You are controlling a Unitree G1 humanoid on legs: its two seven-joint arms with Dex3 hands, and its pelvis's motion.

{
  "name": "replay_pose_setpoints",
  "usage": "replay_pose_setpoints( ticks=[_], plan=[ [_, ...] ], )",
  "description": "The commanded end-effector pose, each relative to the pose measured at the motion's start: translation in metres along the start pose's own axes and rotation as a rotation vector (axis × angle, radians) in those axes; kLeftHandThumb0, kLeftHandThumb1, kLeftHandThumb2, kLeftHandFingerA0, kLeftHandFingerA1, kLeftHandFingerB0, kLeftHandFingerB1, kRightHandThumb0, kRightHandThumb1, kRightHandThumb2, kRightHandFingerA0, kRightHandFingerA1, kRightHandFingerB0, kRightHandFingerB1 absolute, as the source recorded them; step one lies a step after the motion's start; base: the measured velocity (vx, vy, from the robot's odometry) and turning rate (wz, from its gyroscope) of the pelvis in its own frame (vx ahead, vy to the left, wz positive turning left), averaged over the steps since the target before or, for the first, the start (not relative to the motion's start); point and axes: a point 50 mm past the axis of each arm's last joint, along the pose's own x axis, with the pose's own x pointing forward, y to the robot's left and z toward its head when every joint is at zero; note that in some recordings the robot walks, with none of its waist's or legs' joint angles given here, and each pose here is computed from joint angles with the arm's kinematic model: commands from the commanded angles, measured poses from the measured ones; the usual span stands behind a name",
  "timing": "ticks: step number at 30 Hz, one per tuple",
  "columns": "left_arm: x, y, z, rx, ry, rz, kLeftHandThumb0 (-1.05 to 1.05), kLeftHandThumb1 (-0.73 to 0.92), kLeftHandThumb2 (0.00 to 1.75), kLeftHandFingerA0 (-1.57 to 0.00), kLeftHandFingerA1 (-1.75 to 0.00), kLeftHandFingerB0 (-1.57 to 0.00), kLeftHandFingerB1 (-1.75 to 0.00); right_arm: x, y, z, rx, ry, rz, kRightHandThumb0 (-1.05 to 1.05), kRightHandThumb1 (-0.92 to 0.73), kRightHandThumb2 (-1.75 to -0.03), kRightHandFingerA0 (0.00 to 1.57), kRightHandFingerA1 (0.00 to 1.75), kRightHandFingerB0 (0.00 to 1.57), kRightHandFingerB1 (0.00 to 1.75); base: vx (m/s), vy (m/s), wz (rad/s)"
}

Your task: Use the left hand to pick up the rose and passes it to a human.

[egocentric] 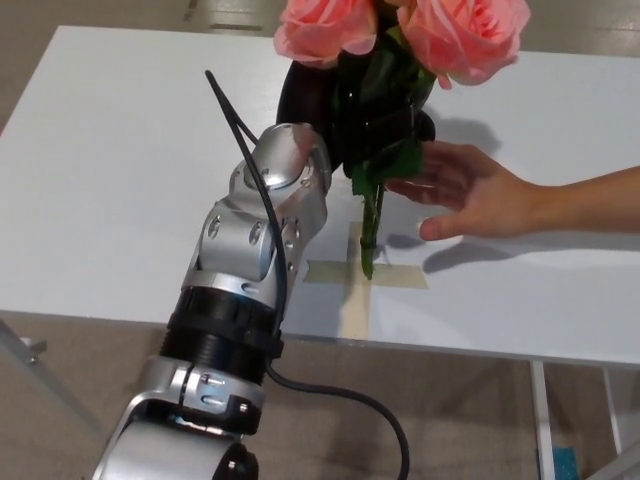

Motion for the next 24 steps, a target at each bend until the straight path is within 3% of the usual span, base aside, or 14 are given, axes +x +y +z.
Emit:
replay_pose_setpoints(
  ticks=[1,13,24],
  plan=[
    [-0.001,-0.093,0.016,-0.244,-0.035,-0.203,-0.12,0.77,0.80,-0.96,-1.46,-0.82,-1.08,-0.001,0.002,-0.004,0.002,0.010,0.017,-0.36,-0.61,-0.77,0.64,0.55,0.49,0.49,0.00,0.000,0.00],
    [0.004,-0.089,0.050,-0.296,-0.081,-0.209,-0.14,0.81,0.74,-1.00,-1.40,-0.82,-1.09,-0.001,0.005,-0.007,0.010,0.022,0.022,-0.36,-0.61,-0.77,0.63,0.54,0.48,0.48,0.00,0.000,0.00],
    [0.005,-0.087,0.051,-0.344,-0.093,-0.208,-0.14,0.81,0.74,-1.01,-1.40,-0.81,-1.10,-0.001,0.004,-0.006,0.010,0.020,0.019,-0.36,-0.61,-0.77,0.63,0.54,0.48,0.48,0.00,0.000,0.00]
  ],
)
